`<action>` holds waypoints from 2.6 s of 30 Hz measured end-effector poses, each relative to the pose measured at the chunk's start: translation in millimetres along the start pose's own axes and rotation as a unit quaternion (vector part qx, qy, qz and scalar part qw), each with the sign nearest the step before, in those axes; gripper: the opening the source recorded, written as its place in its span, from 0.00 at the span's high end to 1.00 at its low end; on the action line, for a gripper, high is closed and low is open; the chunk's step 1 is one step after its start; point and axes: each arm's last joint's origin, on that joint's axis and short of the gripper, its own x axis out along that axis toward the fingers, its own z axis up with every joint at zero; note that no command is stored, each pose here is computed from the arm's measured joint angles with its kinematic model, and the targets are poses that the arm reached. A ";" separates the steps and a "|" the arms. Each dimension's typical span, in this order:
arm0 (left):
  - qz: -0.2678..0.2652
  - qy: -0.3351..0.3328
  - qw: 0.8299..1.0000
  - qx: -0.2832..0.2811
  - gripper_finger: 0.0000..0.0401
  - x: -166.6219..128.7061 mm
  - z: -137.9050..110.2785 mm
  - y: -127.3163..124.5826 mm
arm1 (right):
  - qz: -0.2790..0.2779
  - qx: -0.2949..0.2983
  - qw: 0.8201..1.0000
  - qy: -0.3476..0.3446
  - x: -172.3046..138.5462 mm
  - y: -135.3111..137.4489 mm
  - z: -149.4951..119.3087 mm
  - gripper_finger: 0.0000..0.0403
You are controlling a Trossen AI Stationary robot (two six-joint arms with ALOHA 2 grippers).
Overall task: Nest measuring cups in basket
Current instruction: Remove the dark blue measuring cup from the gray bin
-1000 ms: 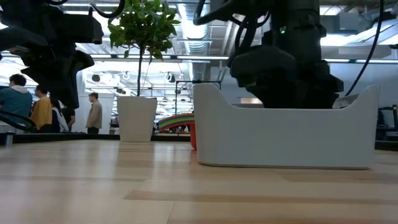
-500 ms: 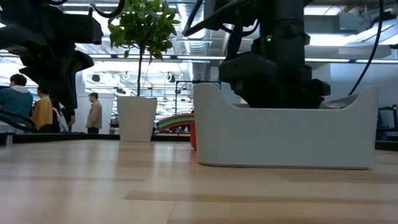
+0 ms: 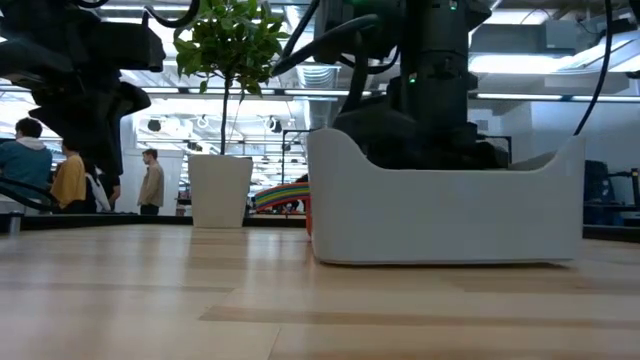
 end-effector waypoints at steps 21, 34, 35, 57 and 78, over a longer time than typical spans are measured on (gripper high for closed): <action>-0.003 0.002 1.000 0.004 1.00 0.0 -0.2 -0.1 | -0.007 -0.003 1.000 0.018 1.6 2.1 0.4 0.43; -0.003 0.002 1.000 0.001 1.00 0.0 -0.2 -0.1 | -0.037 -0.029 0.998 0.030 -14.6 5.4 2.2 0.44; -0.002 0.002 1.000 0.001 1.00 0.0 -0.2 -0.1 | -0.044 -0.031 0.998 0.033 -17.7 5.1 2.1 0.44; 0.015 -0.008 1.000 0.004 1.00 0.0 0.4 0.9 | -0.144 -0.089 0.986 0.001 -117.7 0.7 25.8 0.42; 0.013 -0.007 1.000 -0.007 1.00 0.0 0.3 0.8 | 0.035 -0.107 0.990 -0.088 -116.3 -19.9 128.4 0.41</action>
